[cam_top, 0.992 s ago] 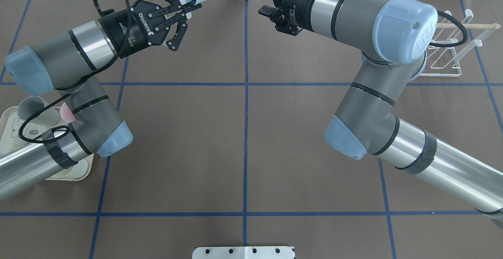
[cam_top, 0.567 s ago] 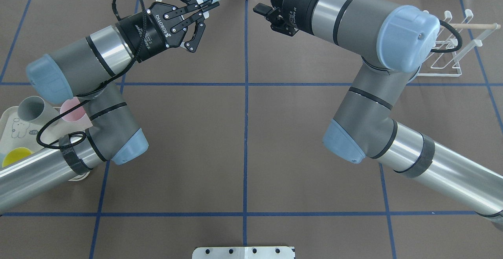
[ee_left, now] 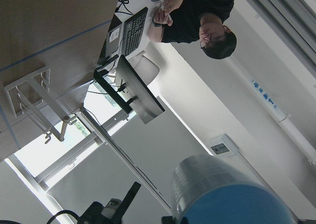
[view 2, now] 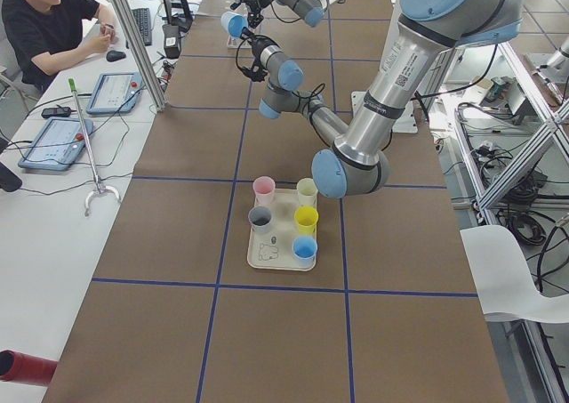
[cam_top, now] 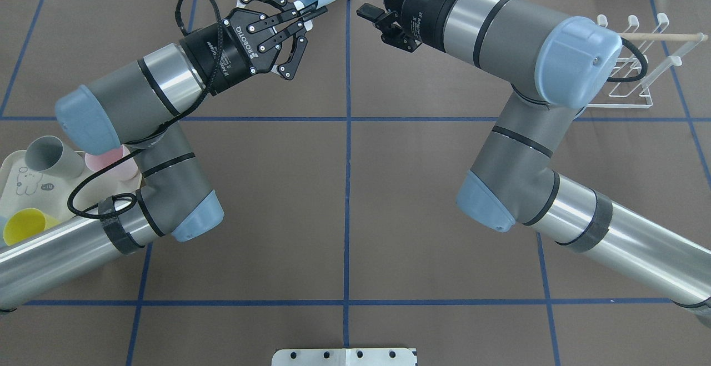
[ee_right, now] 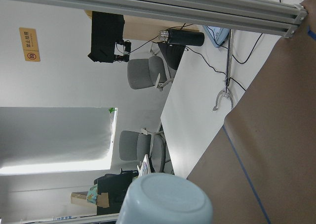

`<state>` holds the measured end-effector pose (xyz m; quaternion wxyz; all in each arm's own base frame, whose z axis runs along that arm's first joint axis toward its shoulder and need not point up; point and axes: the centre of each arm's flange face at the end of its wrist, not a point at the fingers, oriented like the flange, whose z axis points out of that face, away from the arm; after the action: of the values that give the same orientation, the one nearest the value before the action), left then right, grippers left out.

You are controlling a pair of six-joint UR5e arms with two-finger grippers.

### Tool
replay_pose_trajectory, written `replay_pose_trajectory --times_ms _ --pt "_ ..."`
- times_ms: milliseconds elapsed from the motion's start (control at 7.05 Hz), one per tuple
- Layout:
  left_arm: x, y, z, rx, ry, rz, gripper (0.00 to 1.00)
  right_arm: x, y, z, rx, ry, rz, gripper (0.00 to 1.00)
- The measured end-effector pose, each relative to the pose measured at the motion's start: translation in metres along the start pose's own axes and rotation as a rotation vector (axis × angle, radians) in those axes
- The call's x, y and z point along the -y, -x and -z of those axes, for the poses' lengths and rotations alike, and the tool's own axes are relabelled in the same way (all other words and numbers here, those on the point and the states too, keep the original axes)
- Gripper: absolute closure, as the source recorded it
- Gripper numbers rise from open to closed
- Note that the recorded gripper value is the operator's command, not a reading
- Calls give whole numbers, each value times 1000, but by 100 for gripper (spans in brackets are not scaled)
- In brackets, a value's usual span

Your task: Transfer IKEA cup to right arm and place on rack

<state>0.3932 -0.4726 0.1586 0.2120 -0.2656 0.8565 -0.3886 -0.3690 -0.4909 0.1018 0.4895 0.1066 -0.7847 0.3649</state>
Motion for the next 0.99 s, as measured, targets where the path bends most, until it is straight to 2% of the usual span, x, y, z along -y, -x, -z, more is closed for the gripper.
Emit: replay_pose_trajectory --times_ms 284,425,567,709,851,992 --pt "-11 17 -8 -2 16 22 100 0 -1 -1 -2 0 -2 2" --pt "-14 22 -10 0 22 29 100 -1 -2 -1 -3 1 -3 10" --pt "-16 24 -11 1 25 32 100 0 -3 -1 -5 0 -3 66" --pt "-16 26 -11 3 25 34 100 0 -4 -2 -7 0 -6 100" --pt "-15 27 -11 5 22 34 42 0 -4 -2 -8 0 -10 100" --pt "-12 28 -10 7 17 31 0 1 -4 -3 -9 -1 -11 100"
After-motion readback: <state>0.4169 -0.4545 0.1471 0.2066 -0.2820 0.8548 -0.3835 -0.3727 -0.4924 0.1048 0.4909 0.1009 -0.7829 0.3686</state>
